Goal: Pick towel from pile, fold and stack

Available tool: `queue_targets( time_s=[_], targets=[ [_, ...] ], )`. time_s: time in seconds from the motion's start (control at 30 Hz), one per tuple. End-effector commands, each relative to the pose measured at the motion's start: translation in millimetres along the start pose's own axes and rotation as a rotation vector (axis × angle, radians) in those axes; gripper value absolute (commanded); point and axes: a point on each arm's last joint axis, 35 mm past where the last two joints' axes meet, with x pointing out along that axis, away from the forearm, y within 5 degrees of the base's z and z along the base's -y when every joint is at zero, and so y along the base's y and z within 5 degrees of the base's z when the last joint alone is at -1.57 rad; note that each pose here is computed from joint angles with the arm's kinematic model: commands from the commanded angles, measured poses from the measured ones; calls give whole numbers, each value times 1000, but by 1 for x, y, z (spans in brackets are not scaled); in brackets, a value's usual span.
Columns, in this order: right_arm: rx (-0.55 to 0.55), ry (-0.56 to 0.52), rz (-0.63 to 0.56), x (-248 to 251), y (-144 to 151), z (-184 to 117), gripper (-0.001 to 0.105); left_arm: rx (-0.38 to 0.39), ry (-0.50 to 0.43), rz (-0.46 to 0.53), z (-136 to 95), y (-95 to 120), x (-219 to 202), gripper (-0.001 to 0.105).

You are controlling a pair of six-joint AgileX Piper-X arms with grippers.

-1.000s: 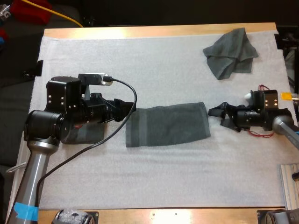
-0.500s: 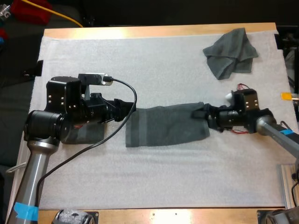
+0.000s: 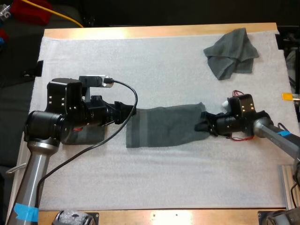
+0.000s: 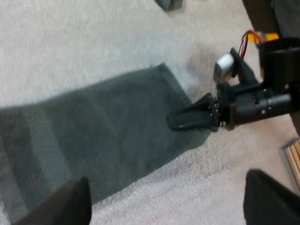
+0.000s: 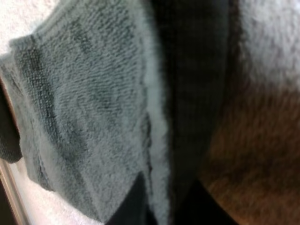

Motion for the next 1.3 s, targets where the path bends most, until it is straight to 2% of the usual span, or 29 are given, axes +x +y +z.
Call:
queue_targets(
  time_s=[0.0,0.13,0.33,0.43,0.73,0.9,1.1,1.27],
  targets=[
    [-26,-13,-14,-5,6,0,1,-4,10,-11,-1,-1,-2,66],
    [-69,-64,-136,-21,16,0,1,-22,31,22,-5,1,-2,66],
    [-108,-90,-316,-45,27,-8,1,-50,84,104,-14,6,-2,66],
    [-127,-93,-414,-56,31,-13,1,-50,105,114,-17,9,-1,66],
    [-220,-52,-685,-89,49,-16,1,-90,192,146,-35,31,17,66],
    [-259,-33,-815,-103,60,-7,1,-88,196,135,-37,32,19,66],
    [-289,-63,-804,-111,77,4,1,-65,182,-8,-31,26,21,66],
    [-316,-77,-735,-98,95,3,1,-49,155,-30,-27,25,21,66]
  ],
)
